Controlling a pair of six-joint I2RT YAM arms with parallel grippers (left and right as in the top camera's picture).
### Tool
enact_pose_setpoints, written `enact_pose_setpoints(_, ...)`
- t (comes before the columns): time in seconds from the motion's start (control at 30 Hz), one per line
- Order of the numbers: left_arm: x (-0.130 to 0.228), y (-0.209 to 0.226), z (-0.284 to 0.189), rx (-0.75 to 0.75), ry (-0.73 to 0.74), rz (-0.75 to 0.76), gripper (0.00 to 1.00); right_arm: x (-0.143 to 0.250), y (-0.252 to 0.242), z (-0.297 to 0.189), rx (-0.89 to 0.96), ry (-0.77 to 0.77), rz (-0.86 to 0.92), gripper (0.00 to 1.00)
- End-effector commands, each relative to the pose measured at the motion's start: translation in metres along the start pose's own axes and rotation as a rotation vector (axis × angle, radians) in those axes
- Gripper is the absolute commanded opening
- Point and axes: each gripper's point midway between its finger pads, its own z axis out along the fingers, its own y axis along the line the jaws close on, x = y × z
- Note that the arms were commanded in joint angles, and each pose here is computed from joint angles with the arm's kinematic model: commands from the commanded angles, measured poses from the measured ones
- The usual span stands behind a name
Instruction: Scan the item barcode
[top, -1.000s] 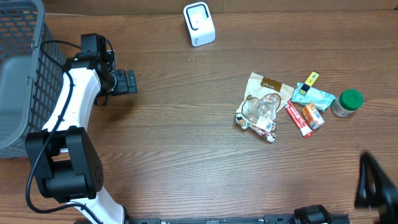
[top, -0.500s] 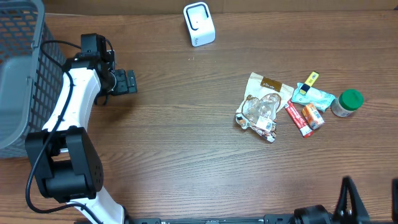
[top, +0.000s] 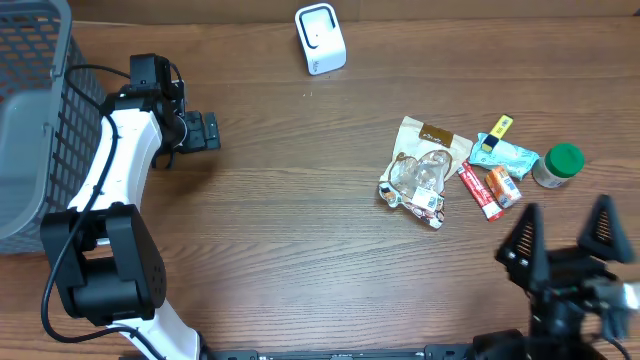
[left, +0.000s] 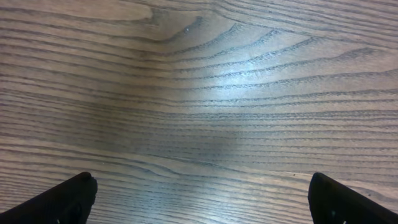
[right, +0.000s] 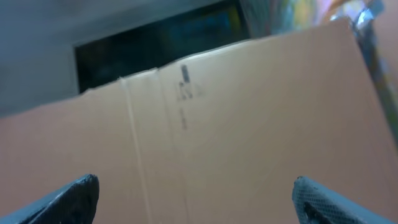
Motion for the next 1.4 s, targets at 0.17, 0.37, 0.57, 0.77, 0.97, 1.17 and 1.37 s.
enact_pose_setpoints(0.17,-0.006,-0.002,-0.001,0.006,-0.013,0.013,1.00,0.107,-0.001,-0.017,-0.101,0.149,-0.008,1.00)
enact_pose_setpoints(0.37,-0.006,-0.002,-0.001,0.006,-0.013,0.013,1.00,0.169,-0.015,-0.034,-0.060,0.380,-0.020,1.00)
enact_pose_setpoints(0.57,-0.006,-0.002,-0.001,0.006,-0.013,0.013,1.00,0.217,-0.030,-0.059,-0.003,0.602,-0.035,1.00)
enact_pose_setpoints(0.77,-0.006,-0.002,-0.001,0.006,-0.013,0.013,1.00,0.220,-0.039,-0.062,0.033,0.620,-0.045,1.00)
enact_pose_setpoints(0.97,-0.006,-0.002,-0.001,0.006,-0.013,0.013,1.00,0.220,-0.039,-0.062,0.033,0.620,-0.045,1.00)
enact_pose_setpoints(1.17,-0.006,-0.002,-0.001,0.006,-0.013,0.013,1.00,0.220,-0.039,-0.062,0.033,0.620,-0.045,1.00)
enact_pose_setpoints(1.37,-0.006,-0.002,-0.001,0.006,-0.013,0.013,1.00,0.220,-0.039,-0.062,0.033,0.620,-0.045,1.00)
